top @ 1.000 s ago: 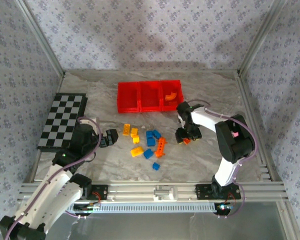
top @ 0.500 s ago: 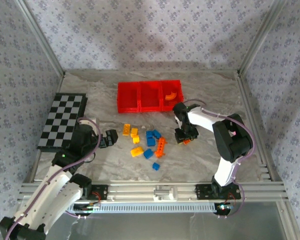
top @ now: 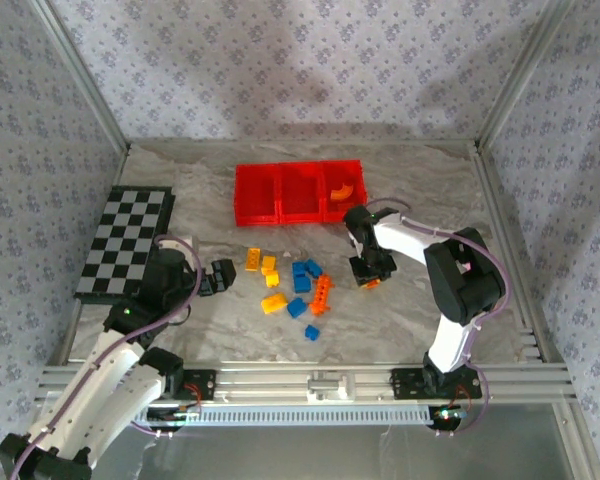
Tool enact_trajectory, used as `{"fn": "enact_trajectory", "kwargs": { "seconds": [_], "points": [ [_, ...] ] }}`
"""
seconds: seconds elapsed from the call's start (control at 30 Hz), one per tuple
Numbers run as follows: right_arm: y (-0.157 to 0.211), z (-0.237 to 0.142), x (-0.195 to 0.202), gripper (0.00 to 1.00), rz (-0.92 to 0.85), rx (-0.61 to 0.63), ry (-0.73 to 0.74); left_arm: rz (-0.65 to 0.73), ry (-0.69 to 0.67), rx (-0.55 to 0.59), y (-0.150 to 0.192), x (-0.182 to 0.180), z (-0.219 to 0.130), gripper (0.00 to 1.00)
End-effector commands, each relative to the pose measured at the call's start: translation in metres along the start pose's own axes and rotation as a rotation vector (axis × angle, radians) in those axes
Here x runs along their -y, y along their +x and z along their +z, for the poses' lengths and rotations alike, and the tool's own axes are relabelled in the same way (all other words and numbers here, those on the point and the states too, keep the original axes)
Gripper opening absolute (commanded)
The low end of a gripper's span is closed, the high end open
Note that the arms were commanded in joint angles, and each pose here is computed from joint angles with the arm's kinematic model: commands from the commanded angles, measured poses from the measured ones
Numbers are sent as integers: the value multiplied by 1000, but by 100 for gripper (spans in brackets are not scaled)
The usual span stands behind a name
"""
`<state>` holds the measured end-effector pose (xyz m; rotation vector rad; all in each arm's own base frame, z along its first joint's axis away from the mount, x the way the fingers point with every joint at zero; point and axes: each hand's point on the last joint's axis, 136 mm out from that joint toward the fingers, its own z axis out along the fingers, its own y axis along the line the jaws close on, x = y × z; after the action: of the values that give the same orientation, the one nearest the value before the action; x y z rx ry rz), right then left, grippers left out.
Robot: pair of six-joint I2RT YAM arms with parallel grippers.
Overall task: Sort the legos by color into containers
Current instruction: Pick up the lego from the center of the table, then place the lego in the container.
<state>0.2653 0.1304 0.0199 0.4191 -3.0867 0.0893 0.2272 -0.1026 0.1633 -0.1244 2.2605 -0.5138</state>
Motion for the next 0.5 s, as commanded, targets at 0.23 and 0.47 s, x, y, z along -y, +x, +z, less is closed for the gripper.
{"fn": "enact_trajectory", "kwargs": {
  "seconds": [0.23,0.47],
  "points": [
    [-50,-86,-4,31,53,223,-86,-3,14,12,-1,3,-2,100],
    [-124,-118,4,28,69,339,-122,-2,12,10,-1,3,-3,100]
  ]
}}
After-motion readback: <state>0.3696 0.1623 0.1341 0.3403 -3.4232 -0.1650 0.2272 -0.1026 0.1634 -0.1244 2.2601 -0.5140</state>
